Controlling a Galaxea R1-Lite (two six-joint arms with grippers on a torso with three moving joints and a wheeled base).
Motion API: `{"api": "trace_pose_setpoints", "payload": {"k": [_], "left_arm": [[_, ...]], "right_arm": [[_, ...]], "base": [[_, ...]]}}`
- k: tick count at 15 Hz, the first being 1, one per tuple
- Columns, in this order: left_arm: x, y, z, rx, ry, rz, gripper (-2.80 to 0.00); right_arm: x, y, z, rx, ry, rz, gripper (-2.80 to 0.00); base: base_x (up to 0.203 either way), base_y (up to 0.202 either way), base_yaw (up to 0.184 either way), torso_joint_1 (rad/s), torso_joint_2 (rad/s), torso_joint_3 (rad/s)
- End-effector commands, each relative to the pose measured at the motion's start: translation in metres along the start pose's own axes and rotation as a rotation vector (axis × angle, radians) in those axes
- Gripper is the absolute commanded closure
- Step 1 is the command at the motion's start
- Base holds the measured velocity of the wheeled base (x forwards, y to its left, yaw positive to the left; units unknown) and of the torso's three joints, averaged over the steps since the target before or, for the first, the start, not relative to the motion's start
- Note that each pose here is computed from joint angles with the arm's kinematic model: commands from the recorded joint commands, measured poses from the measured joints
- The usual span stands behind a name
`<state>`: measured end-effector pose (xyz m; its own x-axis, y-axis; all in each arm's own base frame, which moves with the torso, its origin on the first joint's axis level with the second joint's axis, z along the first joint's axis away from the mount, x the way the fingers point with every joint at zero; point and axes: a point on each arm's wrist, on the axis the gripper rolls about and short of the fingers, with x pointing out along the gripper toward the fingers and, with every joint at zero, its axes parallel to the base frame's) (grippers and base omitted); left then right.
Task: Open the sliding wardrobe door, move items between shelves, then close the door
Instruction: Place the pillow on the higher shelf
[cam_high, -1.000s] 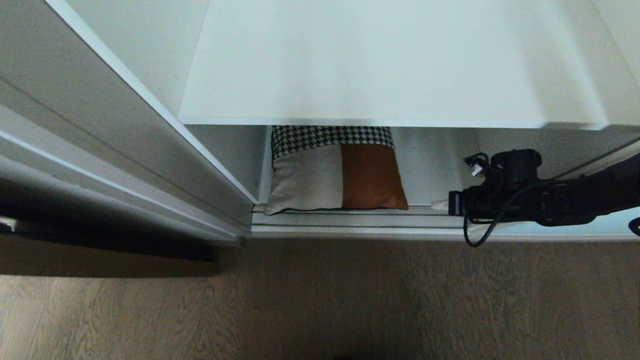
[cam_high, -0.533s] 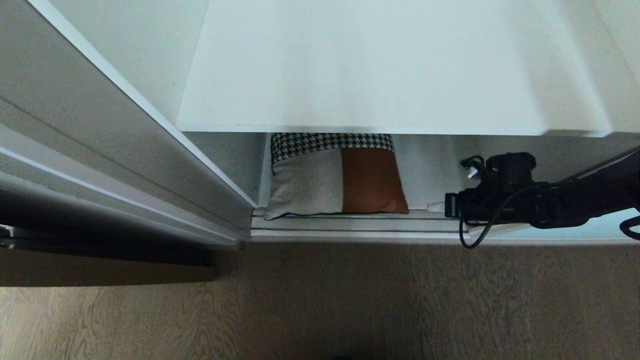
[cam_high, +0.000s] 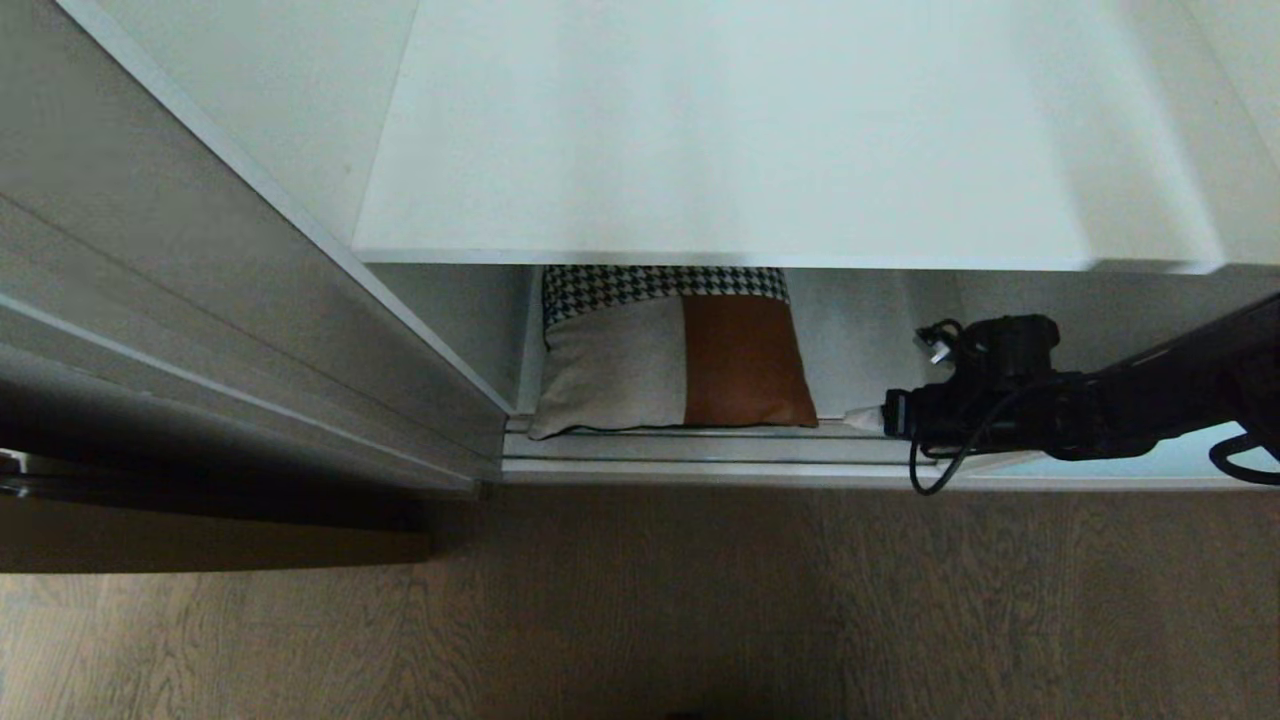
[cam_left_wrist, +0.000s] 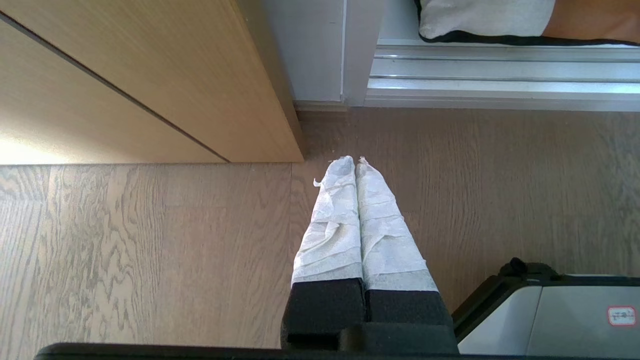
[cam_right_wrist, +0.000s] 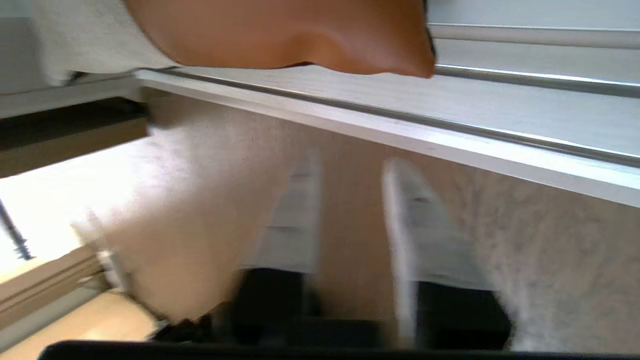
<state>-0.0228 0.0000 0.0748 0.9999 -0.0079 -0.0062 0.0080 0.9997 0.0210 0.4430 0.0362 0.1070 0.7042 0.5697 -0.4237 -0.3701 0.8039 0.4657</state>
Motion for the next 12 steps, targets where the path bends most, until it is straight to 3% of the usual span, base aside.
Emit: {"api": "trace_pose_setpoints", "payload": {"k": [1, 6, 12], "left_arm": [[0.0, 0.0, 0.0, 0.0, 0.002, 0.0, 0.0], [0.0, 0.0, 0.0, 0.0, 0.001, -0.001, 0.0], [0.0, 0.0, 0.0, 0.0, 0.002, 0.0, 0.0]], "right_arm": [[0.006, -0.012, -0.006, 0.025, 0.012, 0.035, -2.8], [0.029, -0.032, -0.018, 0.04, -0.01, 0.093, -2.8], [0.069, -0.045, -0.014, 0.037, -0.072, 0.162, -2.8]], "base": [[0.0, 0.0, 0.0, 0.0, 0.0, 0.0], [0.0, 0.0, 0.0, 0.0, 0.0, 0.0], [0.0, 0.0, 0.0, 0.0, 0.0, 0.0]]}}
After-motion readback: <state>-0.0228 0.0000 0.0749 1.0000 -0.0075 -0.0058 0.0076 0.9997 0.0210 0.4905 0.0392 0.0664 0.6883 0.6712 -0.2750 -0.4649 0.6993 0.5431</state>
